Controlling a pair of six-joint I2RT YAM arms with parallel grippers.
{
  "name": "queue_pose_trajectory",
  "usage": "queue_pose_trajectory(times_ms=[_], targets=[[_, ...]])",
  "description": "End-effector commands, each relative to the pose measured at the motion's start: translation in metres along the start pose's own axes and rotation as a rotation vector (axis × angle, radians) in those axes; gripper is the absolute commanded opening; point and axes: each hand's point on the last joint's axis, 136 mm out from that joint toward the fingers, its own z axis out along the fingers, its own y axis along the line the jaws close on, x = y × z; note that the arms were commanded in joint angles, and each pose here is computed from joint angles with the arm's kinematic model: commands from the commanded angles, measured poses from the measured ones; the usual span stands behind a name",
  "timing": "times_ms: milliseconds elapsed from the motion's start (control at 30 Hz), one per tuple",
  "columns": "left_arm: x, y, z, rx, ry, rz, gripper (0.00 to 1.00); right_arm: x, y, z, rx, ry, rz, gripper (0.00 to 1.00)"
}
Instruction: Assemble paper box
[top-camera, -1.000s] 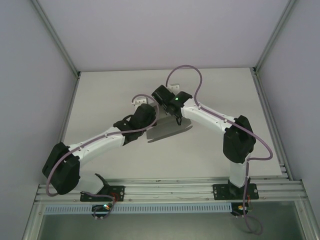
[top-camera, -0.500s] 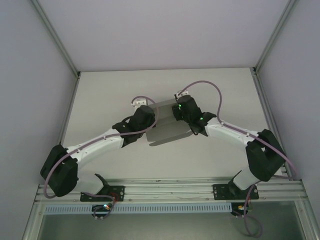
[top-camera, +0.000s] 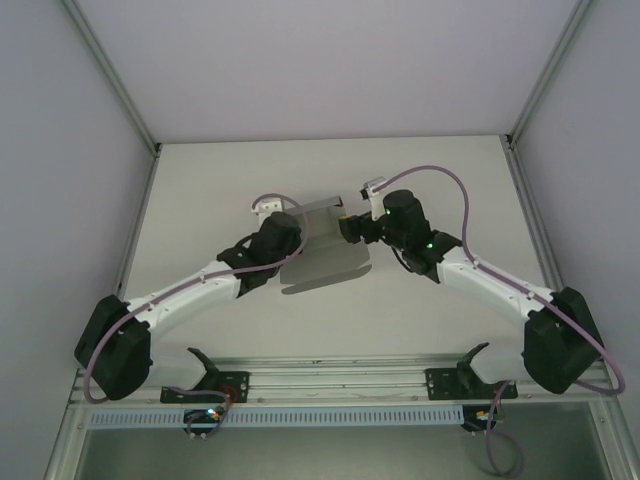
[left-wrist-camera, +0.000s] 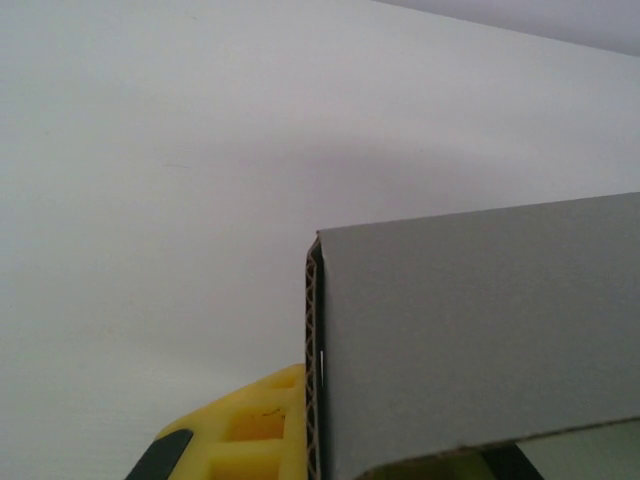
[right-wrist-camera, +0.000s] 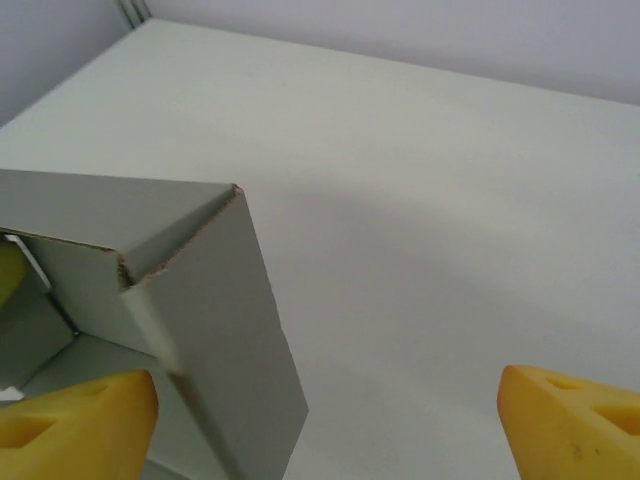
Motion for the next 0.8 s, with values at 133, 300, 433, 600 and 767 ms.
queue_pose_trajectory(times_ms=[133, 300, 433, 600, 767], targets=[[-0.008, 0.000, -0.002, 0.004, -0.013, 0.004, 0.00, 0.006, 0.016, -0.007, -0.099, 0.028, 0.000, 0.85], [-0.008, -0.001, -0.002, 0.011, -0.012, 0.002, 0.00, 0.012, 0.018, 0.011, -0.108, 0.078, 0.015, 0.78], [-0.007, -0.005, -0.002, 0.027, -0.005, 0.001, 0.00, 0.011, 0.018, 0.030, -0.093, 0.101, 0.025, 0.73], [-0.008, -0.003, -0.003, 0.016, -0.010, 0.003, 0.00, 0.016, 0.003, 0.047, 0.003, 0.155, 0.050, 0.54], [-0.011, 0.001, -0.005, 0.004, -0.025, 0.003, 0.00, 0.029, -0.016, 0.051, 0.121, 0.222, 0.056, 0.28]])
